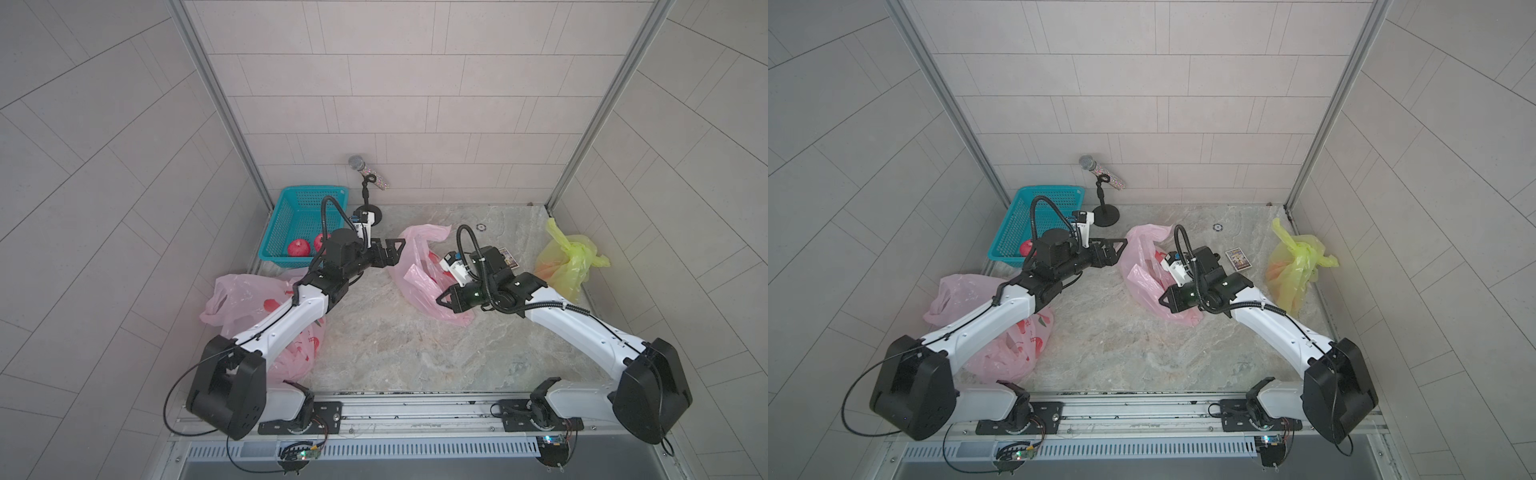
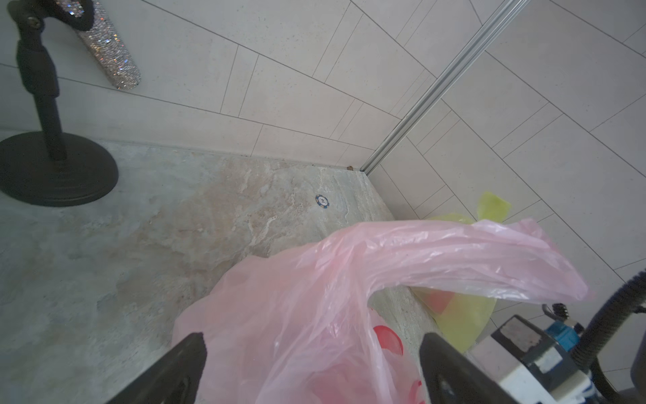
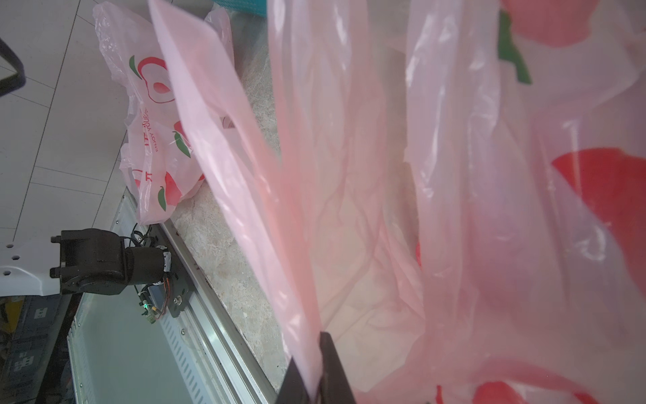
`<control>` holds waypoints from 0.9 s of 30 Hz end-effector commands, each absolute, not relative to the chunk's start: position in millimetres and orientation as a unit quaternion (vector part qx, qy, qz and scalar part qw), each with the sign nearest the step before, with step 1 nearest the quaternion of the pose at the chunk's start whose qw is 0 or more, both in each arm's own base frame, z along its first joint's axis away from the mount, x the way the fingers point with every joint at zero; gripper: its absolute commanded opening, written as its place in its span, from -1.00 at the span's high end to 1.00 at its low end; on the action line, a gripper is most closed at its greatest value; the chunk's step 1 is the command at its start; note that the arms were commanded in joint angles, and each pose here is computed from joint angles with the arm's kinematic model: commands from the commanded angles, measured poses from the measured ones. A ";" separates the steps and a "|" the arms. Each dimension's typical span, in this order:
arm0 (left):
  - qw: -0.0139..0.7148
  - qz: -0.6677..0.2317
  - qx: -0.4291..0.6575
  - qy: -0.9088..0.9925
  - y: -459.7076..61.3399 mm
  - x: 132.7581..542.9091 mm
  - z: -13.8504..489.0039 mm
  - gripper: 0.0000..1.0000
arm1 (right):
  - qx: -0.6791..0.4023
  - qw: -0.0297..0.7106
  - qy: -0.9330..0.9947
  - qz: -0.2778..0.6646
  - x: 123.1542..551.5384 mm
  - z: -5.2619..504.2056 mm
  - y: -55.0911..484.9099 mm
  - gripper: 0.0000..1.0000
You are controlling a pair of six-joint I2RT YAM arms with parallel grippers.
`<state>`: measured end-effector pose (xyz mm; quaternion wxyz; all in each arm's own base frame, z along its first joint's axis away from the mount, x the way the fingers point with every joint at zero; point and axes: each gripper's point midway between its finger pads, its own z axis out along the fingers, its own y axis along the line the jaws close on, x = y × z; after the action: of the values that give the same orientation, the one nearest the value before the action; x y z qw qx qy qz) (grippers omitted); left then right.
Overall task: Untie the knot of a plastic bag & take out the apple
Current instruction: Adjust the plastic bag at the center of the board.
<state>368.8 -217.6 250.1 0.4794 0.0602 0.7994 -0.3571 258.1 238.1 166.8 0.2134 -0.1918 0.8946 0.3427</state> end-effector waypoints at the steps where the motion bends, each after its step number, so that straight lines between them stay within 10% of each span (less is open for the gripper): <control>1: 0.472 -0.334 0.027 0.816 -196.4 351.3 243.4 -0.99 | -0.197 0.209 0.893 0.347 256.9 169.9 240.9 0.81; 27: 0.394 -0.443 -0.001 0.805 -272.0 346.3 188.2 -0.98 | -0.239 0.175 0.897 0.327 239.2 148.4 255.1 0.76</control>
<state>338.1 -262.4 162.2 0.3765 0.0123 0.8370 -0.3968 240.4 255.6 151.7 0.1809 -0.2262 0.8951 0.3389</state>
